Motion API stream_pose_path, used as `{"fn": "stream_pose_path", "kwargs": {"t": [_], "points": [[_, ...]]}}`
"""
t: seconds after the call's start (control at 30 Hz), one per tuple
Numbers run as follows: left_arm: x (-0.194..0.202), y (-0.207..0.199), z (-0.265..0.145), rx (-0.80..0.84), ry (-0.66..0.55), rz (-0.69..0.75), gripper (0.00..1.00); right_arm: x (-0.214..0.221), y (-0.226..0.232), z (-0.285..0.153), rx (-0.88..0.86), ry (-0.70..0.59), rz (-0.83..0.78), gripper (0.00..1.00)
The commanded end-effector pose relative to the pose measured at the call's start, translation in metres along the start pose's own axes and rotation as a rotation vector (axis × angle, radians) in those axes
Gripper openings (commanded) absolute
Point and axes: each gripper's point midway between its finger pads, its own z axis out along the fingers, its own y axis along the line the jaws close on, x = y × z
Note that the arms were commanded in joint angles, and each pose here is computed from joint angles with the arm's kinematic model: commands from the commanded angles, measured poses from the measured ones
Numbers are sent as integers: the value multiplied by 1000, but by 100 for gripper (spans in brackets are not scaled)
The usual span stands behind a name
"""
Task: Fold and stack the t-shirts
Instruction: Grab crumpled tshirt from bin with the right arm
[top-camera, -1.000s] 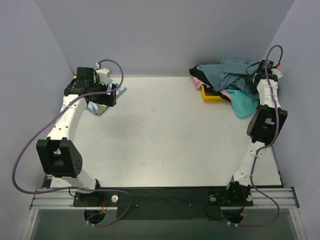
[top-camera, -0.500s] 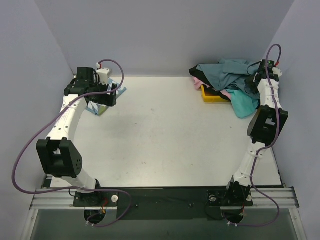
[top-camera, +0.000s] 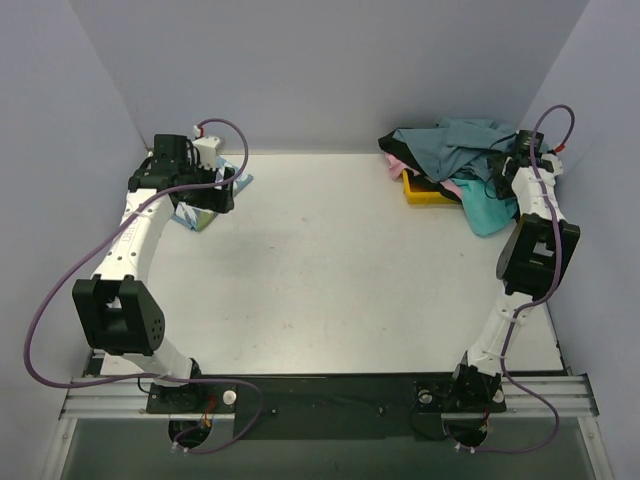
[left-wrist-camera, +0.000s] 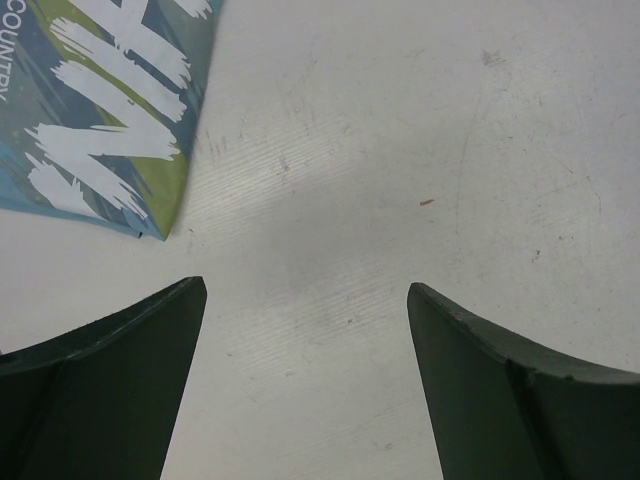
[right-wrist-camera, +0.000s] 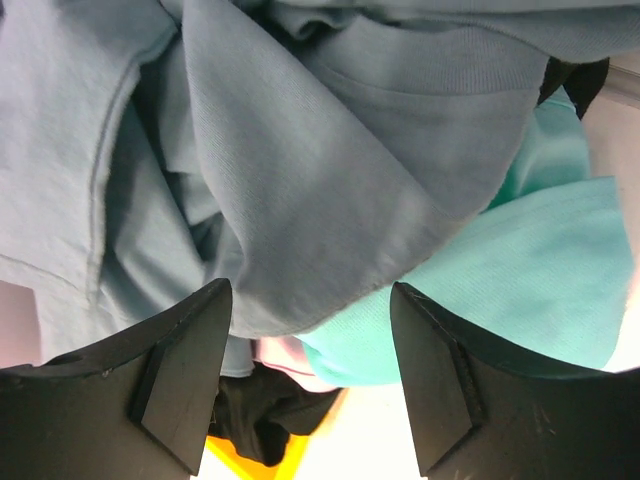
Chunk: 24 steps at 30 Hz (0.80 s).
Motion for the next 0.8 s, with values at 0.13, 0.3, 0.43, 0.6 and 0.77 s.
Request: {"fn": "stream_pose_path", "kwargs": {"t": [0.13, 0.3, 0.43, 0.6, 0.77], "points": [[-20, 0, -15, -2, -64, 29, 93, -16, 25, 15, -35, -81, 136, 54], [-22, 1, -15, -2, -64, 34, 93, -15, 32, 20, -48, -65, 146, 48], [-19, 2, -13, -2, -58, 32, 93, -21, 42, 13, -77, -73, 129, 11], [-22, 1, -18, -4, -71, 41, 93, -46, 80, -39, -191, -168, -15, 0], [-27, 0, -24, -4, -95, 44, 93, -73, 131, -136, -358, -375, -212, 0]]}}
